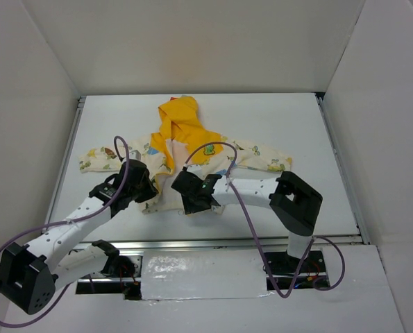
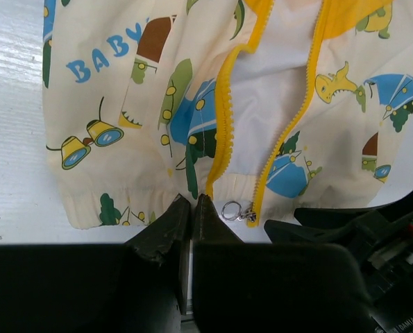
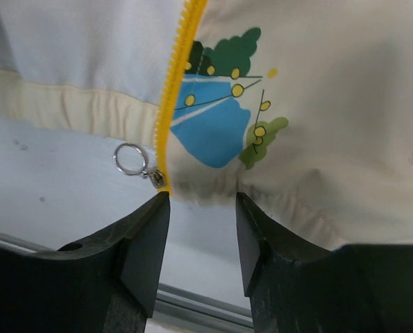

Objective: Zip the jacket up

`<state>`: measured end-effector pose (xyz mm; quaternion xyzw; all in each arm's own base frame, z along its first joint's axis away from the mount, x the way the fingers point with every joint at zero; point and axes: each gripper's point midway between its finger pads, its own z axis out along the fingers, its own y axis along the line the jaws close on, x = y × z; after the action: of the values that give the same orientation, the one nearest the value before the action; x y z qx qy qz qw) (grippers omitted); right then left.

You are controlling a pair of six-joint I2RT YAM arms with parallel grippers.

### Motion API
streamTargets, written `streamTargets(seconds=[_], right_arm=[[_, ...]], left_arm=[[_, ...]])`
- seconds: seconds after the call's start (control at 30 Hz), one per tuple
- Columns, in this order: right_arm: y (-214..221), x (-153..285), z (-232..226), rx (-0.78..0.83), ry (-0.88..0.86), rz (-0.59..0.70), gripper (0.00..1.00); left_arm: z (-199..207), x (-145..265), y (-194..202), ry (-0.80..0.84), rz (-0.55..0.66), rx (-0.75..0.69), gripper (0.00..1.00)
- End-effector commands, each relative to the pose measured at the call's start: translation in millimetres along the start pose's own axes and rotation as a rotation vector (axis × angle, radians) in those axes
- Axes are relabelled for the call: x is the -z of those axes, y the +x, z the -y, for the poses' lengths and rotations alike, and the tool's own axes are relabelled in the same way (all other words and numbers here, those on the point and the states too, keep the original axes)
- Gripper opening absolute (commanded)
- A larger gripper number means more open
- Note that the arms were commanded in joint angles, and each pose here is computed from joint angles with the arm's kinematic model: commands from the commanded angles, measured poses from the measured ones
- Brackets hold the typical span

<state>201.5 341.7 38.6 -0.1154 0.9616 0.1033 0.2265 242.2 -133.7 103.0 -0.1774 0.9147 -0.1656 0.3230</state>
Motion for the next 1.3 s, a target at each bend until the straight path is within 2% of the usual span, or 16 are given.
streamTargets(seconds=[0.0,0.2,0.33,0.5,0.6,0.67,0.83,0.87,0.9,0.93,1.1,1.2,1.27], right_arm=[[-1.7,0.2,2.3,0.023,0.036,0.007,0.5],[9.6,-9.9,2.5,0.021,0.04,-0.024,0.47],[15.2,-17.6,2.8,0.018,0.053,-0.044,0.53],[13.3,-17.8,-7.8,0.016,0.034,-0.032,0.52],[16.1,-25.8,-3.8,0.024,0.074,-0.044,0.44],[21.6,-29.4,1.1,0.024,0.095,-0.055,0.32],[26.2,-28.6,5.5,0.017,0.096,-0.057,0.17],[25.8,-28.4,5.6,0.017,0.095,-0.058,0.12],[25.9,-27.7,5.6,0.019,0.098,-0.059,0.0],[23.9,-25.4,4.5,0.015,0.098,-0.054,0.0],[-11.1,7.7,-17.9,0.031,-0.001,0.05,0.0],[-51.3,55.7,-45.7,0.047,-0.207,0.226,0.0],[-57.5,85.6,-44.4,0.088,-0.334,0.341,0.0]], left_arm=[[8.2,3.3,-1.4,0.051,0.004,-0.026,0.0],[6.6,3.1,1.7,0.058,0.002,-0.027,0.0],[4.5,1.5,6.6,0.064,-0.007,-0.026,0.0],[3.4,-1.0,11.2,0.07,-0.017,-0.027,0.0],[4.3,-1.8,12.7,0.077,-0.024,-0.027,0.0],[4.5,-0.9,12.3,0.079,-0.022,-0.028,0.0],[2.8,-0.9,13.9,0.083,-0.018,-0.026,0.0],[1.8,-1.9,15.9,0.082,-0.023,-0.023,0.0],[1.9,-2.4,16.3,0.083,-0.024,-0.023,0.0],[2.9,-2.5,17.7,0.091,-0.03,-0.022,0.0],[5.9,-3.0,17.4,0.107,-0.029,-0.027,0.0],[10.6,-1.3,12.2,0.122,-0.012,-0.025,0.0],[19.0,2.4,10.5,0.169,-0.005,-0.02,0.0]])
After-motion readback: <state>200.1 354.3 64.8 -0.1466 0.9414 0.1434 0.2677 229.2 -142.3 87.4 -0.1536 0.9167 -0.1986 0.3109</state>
